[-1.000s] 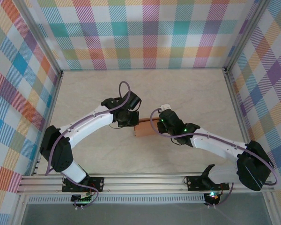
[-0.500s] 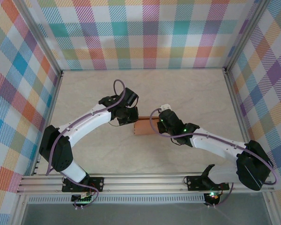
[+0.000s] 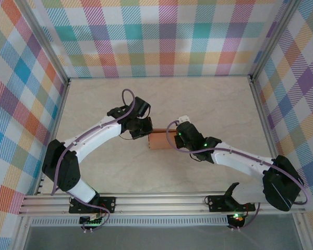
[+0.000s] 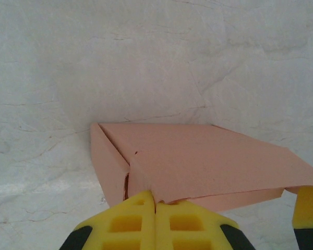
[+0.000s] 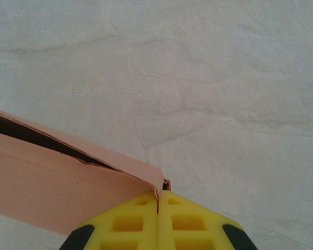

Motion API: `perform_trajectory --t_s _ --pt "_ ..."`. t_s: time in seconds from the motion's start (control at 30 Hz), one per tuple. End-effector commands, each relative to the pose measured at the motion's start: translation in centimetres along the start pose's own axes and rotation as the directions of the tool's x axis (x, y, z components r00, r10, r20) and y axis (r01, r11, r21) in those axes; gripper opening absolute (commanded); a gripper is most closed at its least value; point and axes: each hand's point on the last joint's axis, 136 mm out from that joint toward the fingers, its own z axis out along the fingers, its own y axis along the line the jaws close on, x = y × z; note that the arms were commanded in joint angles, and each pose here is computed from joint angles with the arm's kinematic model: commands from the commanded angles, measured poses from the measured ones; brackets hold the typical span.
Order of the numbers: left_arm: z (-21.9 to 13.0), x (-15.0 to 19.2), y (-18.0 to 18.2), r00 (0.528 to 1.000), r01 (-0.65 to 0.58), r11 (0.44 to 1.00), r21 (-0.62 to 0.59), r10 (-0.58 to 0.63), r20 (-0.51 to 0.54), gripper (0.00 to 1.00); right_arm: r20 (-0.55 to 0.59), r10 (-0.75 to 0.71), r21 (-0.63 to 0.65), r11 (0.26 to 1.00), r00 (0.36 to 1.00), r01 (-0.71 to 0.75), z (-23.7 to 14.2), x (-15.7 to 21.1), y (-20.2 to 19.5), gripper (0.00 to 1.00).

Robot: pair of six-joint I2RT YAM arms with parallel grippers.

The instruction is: Fold the paper box

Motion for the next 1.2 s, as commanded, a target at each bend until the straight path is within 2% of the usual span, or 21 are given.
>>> perform_trajectory --t_s 0.0,0.1,0.3,0.67,1.17 --pt "-1.1 -0.4 -2.2 1.000 0.031 0.991 0.130 -0.031 0.000 0.00 -0.125 -0.061 -0.043 0.998 0.990 0.056 0.6 3.4 1.0 0.00" --pt "-1.0 -0.3 -2.2 1.000 0.027 0.991 0.130 -0.027 -0.004 0.00 -0.126 -0.060 -0.043 0.998 0.990 0.055 0.8 3.4 1.0 0.00" --pt "-1.4 -0.2 -0.7 0.998 -0.061 0.995 0.076 0.059 0.029 0.00 -0.126 -0.052 -0.041 0.998 0.991 0.047 0.7 3.7 1.0 0.00" --pt "0.3 0.9 1.2 0.978 -0.199 0.978 0.056 0.195 0.069 0.00 -0.082 0.000 -0.066 0.998 0.997 -0.005 0.4 3.3 1.2 0.00" --pt "1.8 2.1 2.2 0.951 -0.255 0.963 0.090 0.233 0.204 0.00 0.001 0.010 -0.103 0.995 1.000 -0.010 0.5 4.0 1.4 0.00"
